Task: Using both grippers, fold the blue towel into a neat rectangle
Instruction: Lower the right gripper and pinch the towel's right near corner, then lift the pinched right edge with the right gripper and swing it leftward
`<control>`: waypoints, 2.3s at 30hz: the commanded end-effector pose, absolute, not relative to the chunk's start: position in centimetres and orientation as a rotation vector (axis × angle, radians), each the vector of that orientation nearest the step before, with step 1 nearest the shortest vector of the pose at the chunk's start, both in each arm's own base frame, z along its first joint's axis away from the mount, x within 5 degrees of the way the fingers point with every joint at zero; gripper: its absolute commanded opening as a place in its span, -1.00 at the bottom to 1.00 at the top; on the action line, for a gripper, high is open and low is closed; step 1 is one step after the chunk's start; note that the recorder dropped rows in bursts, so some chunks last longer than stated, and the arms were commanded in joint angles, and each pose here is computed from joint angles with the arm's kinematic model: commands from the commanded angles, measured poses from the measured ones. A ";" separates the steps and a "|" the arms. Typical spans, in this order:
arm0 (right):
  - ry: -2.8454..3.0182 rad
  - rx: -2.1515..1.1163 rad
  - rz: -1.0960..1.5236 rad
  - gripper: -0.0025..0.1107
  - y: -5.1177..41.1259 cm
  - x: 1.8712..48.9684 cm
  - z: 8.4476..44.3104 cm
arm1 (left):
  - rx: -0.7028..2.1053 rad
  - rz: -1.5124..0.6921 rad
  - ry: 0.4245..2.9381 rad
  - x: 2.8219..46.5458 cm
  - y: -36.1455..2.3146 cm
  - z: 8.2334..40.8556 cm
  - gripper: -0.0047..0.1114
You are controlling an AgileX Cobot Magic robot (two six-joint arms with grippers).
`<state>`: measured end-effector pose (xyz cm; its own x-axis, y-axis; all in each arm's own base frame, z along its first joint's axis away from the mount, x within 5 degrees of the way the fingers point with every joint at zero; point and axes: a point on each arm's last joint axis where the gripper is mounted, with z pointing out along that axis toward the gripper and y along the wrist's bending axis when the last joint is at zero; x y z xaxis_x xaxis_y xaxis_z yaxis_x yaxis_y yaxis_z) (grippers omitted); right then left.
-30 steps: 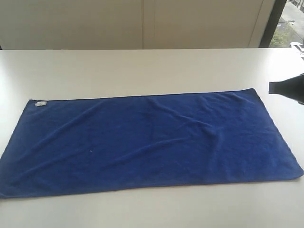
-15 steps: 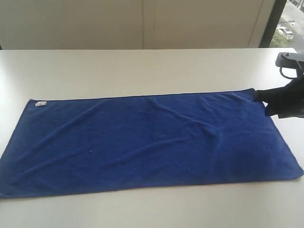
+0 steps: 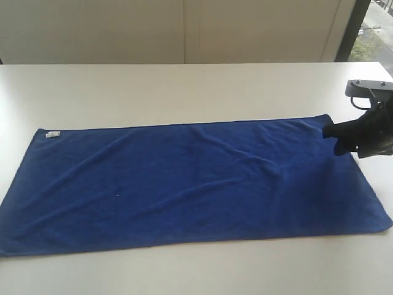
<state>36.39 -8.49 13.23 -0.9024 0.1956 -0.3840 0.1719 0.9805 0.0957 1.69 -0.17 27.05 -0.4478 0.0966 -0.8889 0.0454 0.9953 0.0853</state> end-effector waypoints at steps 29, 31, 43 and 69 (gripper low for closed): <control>2.865 0.445 0.096 -0.96 -14.8 35.7 12.5 | 0.094 0.059 2.041 1.8 -0.2 26.9 -0.92; 2.846 0.496 0.086 -0.96 -16.2 35.5 12.9 | 0.094 0.059 2.041 1.8 -0.2 26.9 -0.92; 2.753 0.675 0.011 -0.96 -21.8 33.7 15.3 | 0.094 0.059 2.041 1.8 -0.2 26.9 -0.92; 2.504 0.105 0.186 -0.96 -4.2 36.1 30.7 | 0.094 0.059 2.041 1.8 -0.2 26.9 -0.92</control>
<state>36.00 -6.86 29.58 -0.8187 0.1557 -0.5527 0.0952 0.9860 0.1369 1.70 -0.17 27.07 -0.4465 0.0981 -0.8894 0.0460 0.9952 0.0867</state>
